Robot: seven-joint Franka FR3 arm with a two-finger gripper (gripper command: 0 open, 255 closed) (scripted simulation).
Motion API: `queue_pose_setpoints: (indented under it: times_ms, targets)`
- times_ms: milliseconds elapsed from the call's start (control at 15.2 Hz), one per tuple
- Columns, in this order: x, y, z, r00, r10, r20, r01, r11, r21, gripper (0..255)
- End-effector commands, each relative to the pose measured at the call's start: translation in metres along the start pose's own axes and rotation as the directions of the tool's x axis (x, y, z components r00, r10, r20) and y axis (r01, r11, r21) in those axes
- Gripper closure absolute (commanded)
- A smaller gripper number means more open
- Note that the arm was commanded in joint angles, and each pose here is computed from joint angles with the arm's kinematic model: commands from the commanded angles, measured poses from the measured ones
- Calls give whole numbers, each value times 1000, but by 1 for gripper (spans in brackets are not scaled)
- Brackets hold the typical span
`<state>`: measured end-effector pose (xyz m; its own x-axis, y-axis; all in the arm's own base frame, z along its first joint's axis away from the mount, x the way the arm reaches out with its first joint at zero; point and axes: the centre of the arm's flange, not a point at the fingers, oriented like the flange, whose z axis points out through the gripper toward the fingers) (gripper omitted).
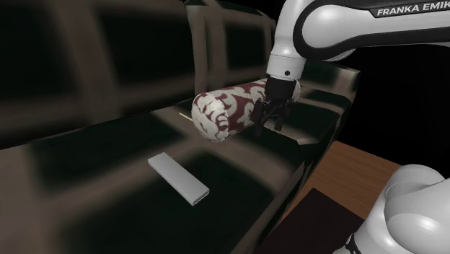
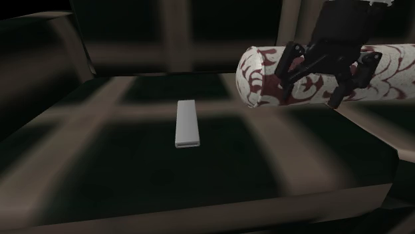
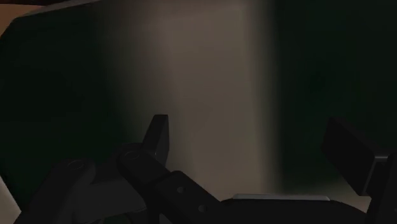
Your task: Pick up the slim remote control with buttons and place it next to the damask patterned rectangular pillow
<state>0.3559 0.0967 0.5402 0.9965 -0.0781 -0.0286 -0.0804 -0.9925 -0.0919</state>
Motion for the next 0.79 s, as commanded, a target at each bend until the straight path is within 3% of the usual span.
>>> queue_pose_setpoints:
  times_ms: [0,726]
  targets:
    - [9,-25,6,1000,-1,-3,1,1000,-6,0]
    - [52,-162,50,1000,-9,-19,8,999,-44,0]
